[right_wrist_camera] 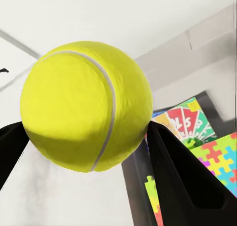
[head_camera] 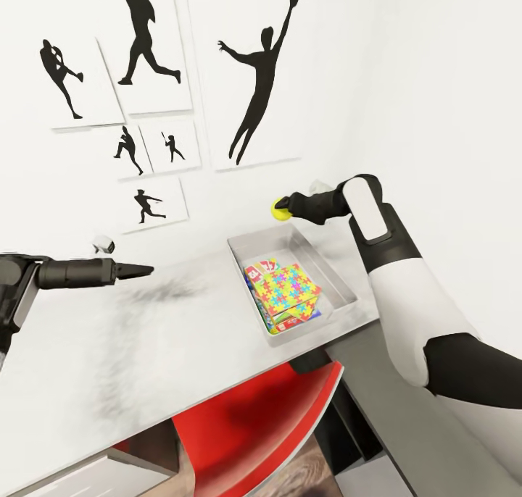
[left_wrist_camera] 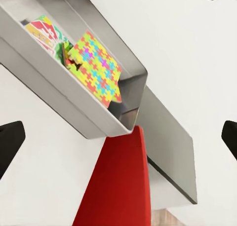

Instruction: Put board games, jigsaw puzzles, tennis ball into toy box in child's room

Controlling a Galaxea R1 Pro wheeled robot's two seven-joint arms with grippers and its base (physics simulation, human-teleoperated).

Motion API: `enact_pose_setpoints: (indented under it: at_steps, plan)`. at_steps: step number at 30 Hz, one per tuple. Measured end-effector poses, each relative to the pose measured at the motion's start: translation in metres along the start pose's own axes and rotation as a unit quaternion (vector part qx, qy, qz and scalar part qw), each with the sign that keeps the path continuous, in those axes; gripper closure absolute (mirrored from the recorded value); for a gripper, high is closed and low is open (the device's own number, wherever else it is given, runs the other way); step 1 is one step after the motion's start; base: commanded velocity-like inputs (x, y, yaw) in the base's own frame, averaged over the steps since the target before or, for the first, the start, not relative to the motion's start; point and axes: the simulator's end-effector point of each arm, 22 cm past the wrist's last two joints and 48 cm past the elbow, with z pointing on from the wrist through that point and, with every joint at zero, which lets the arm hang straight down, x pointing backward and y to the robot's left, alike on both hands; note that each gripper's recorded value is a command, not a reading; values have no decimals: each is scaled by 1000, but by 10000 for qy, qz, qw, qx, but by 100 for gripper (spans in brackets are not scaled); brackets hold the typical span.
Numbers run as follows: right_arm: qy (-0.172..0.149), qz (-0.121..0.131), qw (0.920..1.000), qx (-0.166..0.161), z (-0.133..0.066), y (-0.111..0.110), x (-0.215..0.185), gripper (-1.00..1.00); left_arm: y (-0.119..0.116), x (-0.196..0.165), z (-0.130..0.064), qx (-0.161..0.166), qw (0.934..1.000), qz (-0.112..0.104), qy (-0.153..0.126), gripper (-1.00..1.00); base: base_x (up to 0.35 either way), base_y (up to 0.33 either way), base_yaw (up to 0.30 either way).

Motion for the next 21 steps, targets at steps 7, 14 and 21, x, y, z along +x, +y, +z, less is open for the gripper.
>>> enact_pose_setpoints:
  at_steps: [7, 14, 21]
  plan:
    - [24, 669, 9976, -197, -4, -33, 4, 100, 10, 9, 17, -147, 9999, -89, 8, -100, 0, 0, 0]
    - [28, 1484, 9845, -930, -19, -48, 15, 100, 11, -2, 7, -136, 9994, -157, -294, -100, 0, 0, 0]
    - [73, 1374, 9848, -1061, -21, -40, 31, 100, 13, 1, 5, -133, 9991, -212, -329, -100, 0, 0, 0]
